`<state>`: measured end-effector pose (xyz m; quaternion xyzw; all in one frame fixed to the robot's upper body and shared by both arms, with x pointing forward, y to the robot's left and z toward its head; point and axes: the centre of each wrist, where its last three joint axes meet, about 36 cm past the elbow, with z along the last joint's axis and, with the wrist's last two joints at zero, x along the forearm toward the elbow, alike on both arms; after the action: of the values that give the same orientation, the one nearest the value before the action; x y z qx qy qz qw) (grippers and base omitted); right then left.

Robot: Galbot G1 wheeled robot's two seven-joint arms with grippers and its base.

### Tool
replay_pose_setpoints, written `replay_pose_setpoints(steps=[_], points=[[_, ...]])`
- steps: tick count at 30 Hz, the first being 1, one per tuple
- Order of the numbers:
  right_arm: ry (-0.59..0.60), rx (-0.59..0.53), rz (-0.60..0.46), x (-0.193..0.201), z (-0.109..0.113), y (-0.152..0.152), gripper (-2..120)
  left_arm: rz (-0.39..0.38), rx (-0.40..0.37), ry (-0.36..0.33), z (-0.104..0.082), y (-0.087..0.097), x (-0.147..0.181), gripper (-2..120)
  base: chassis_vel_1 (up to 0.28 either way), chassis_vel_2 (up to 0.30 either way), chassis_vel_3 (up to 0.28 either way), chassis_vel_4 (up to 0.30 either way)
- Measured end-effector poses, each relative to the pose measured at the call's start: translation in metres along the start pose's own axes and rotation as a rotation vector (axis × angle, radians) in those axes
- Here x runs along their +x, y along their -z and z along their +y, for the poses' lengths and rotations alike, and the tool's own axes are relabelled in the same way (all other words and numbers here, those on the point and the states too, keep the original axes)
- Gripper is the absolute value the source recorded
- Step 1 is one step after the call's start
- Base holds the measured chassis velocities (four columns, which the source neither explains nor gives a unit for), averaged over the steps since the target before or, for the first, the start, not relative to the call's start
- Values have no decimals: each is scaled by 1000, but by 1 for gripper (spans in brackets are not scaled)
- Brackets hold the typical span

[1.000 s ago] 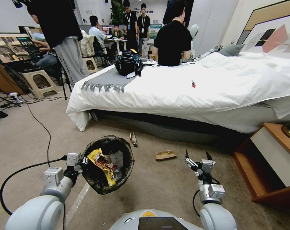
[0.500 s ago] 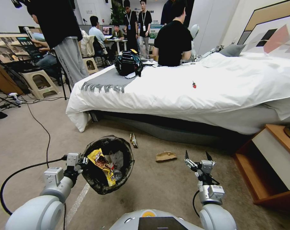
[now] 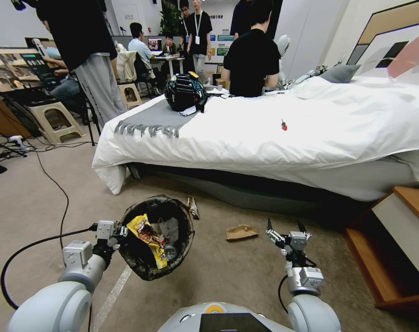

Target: Pick up the trash bin, then pick up the garbage from the floor and place it into the trash bin.

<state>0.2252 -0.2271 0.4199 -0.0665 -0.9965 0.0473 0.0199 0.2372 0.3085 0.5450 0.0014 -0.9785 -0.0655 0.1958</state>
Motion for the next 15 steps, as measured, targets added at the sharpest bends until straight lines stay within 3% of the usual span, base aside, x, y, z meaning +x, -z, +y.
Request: replay_pose_setpoints(steps=[8,15], points=[[1,-1,2,0,1,-1,100,-1,-1,-1,0,0,0,1,-87,92,84,-92],[22,-6,32,-6,-1,-4,100,0,-1,-1,1,0,0,1,0,0,0,0]])
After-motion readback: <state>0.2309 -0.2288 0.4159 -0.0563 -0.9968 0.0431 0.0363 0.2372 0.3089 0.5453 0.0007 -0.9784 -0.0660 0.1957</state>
